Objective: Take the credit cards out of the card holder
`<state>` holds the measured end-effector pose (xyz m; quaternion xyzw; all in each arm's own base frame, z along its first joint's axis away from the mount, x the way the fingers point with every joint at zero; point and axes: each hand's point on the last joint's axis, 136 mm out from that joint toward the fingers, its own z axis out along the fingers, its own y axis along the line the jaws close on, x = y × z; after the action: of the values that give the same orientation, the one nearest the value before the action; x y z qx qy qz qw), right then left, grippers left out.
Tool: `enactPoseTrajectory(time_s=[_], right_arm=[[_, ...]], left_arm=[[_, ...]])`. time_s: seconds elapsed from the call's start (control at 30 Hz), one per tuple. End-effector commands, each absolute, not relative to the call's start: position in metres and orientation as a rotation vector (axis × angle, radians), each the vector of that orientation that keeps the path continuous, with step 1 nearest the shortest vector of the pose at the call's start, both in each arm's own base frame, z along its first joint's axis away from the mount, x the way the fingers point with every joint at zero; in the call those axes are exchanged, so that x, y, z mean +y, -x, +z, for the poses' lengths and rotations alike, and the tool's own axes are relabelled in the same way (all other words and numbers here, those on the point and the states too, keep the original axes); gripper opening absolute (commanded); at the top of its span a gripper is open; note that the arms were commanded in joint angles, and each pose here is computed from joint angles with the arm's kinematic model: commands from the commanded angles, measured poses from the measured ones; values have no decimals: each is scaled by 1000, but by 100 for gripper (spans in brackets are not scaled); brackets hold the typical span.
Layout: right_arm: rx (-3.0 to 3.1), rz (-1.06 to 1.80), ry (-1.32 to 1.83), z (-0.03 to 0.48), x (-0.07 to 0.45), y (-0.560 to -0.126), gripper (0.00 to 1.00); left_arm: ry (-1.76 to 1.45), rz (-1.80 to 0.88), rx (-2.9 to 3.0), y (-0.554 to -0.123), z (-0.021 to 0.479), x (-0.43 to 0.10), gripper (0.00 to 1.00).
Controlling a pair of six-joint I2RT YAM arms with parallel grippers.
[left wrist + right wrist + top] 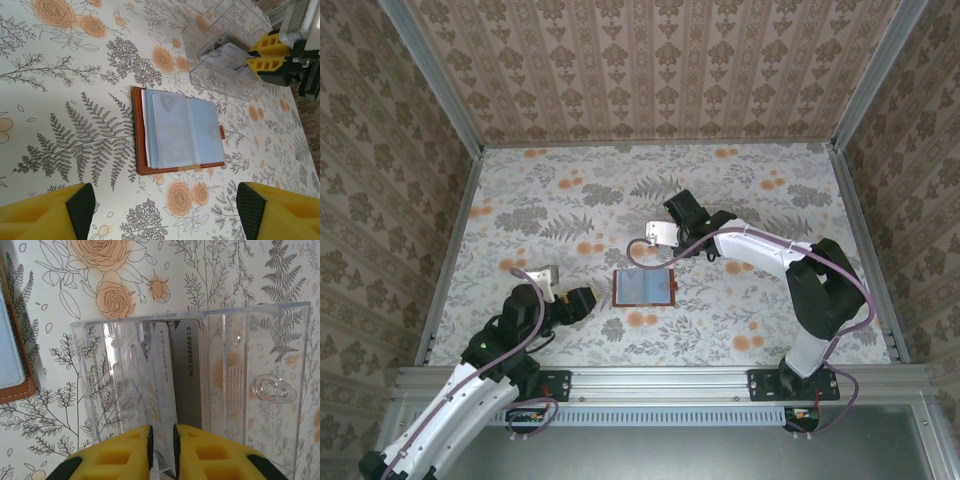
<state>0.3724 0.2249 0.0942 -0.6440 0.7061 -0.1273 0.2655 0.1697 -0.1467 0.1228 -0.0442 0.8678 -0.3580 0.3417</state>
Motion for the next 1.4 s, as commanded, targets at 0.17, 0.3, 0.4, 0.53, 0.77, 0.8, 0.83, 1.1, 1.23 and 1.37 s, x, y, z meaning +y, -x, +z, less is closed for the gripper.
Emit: enactPoseTrajectory(time_s=[0.17,0.3,0.4,0.53,0.77,0.8,0.83,1.1,1.23,1.37], right_arm=[[1923,-432,1603,109,222,-396,34],[1935,-491,1514,115,218,-408,36],[1956,-472,1466,118,218,-409,37],[1993,-397,1362,128,219,-402,37],[2108,-82,1024,166,231,-359,37],[2140,-13,954,169,233,-351,37],[2173,57,877,171,233,-343,36],[2426,342,535,118,239,-290,35],[2548,403,464,80,247,-272,36],[2627,411,399,53,247,-265,37]], left_arm=[[124,-939,2276,-167,116,-145,78],[126,-942,2275,-167,115,-146,78],[129,-941,2275,-168,115,-145,78],[124,-942,2279,-167,115,-146,78],[125,-958,2281,-171,114,-151,78],[124,-962,2287,-173,113,-153,77],[123,-968,2294,-174,112,-155,76],[112,-1010,2357,-191,106,-179,70],[104,-1019,2396,-199,101,-191,67],[84,-1011,2436,-204,95,-204,65]])
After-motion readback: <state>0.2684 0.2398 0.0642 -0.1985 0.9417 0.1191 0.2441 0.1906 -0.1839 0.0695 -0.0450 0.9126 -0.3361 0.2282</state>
